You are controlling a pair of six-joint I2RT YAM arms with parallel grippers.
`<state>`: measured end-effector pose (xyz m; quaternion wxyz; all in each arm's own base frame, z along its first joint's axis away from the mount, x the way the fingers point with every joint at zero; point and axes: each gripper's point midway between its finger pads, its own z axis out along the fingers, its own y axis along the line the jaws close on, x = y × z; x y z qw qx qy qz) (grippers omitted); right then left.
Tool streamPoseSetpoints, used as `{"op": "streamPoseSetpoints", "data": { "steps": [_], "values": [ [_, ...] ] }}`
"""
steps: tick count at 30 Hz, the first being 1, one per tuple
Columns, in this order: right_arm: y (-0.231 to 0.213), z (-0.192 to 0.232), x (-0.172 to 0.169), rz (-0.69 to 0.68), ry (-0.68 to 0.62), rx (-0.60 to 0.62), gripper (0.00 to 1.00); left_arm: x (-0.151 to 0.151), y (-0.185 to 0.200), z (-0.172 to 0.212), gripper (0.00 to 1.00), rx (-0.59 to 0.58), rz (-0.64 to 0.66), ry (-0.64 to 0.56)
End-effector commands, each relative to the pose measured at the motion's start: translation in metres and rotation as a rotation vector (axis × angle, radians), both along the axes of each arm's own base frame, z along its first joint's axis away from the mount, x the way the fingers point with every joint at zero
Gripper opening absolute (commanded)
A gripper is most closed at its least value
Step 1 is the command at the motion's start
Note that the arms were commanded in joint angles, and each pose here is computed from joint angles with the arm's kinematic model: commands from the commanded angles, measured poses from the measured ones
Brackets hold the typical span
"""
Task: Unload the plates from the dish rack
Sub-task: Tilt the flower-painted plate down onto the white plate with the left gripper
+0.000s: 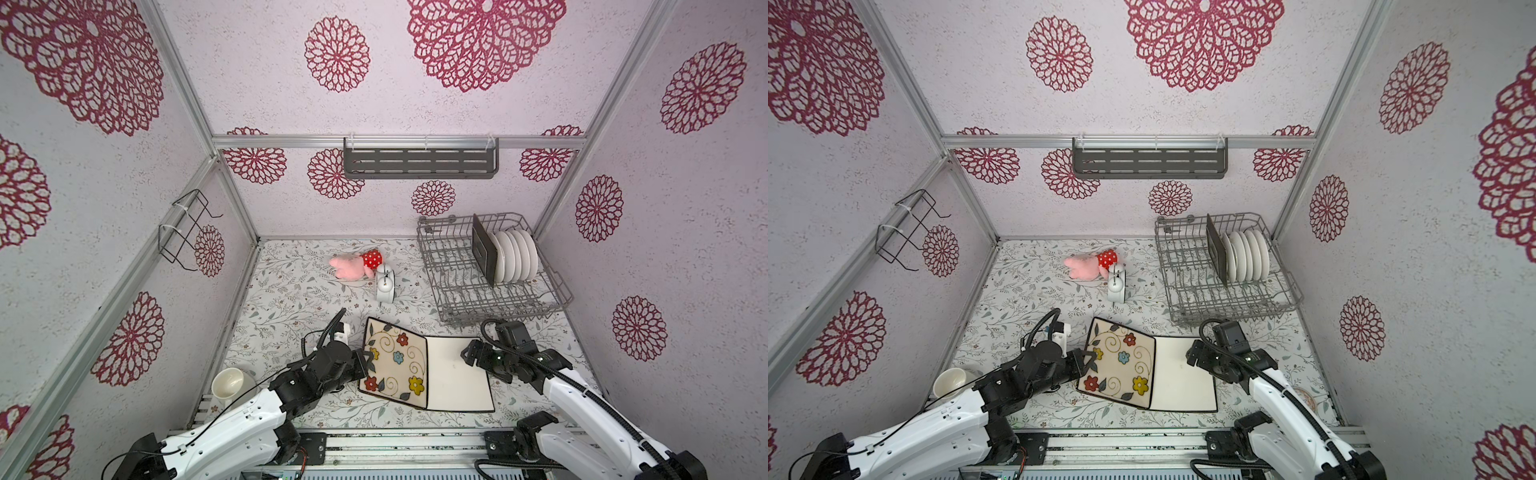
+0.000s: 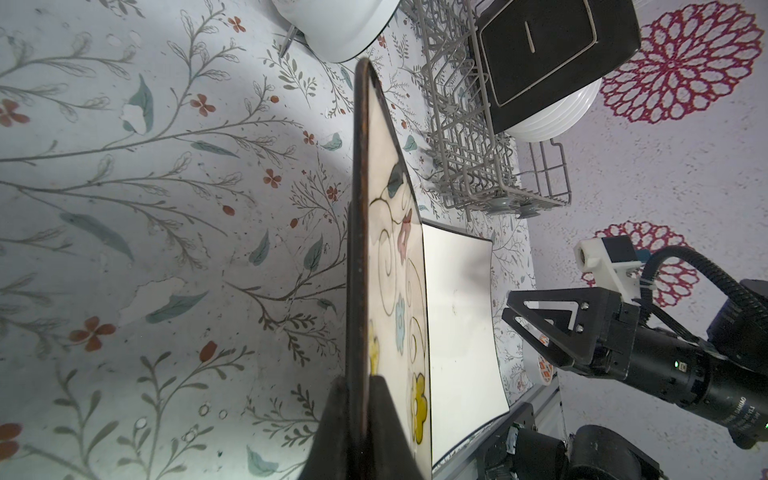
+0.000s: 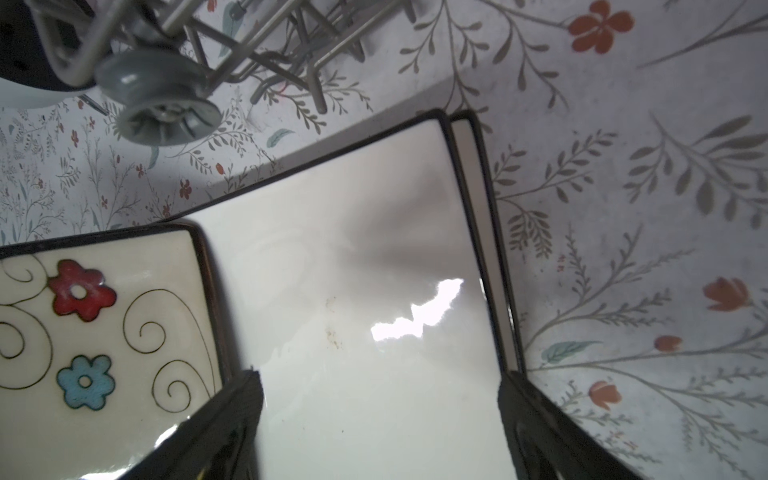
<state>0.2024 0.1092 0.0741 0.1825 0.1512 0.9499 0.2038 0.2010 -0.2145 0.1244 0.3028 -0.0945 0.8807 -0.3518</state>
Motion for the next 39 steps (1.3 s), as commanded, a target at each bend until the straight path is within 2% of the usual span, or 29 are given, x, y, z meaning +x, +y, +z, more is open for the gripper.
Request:
{"op": "streamPoseSetpoints", "data": {
  "steps": [1,18,29,39],
  "values": [
    [0.002,0.001,0.003,-0.01,-0.003,0.019,0.92,0.013,-0.012,0.032,0.0,-0.069,0.023,-0.106],
    [0.001,-0.017,0.005,0.004,0.036,-0.016,0.93,0.004,-0.017,0.017,0.0,-0.02,0.034,-0.088],
    [-0.012,-0.018,0.003,-0.017,0.037,-0.088,0.8,0.003,-0.023,0.014,0.0,-0.001,0.017,-0.085],
    [-0.027,-0.012,-0.005,-0.041,0.033,-0.153,0.77,0.005,-0.031,0.009,0.0,0.0,0.002,-0.082]
  ]
}}
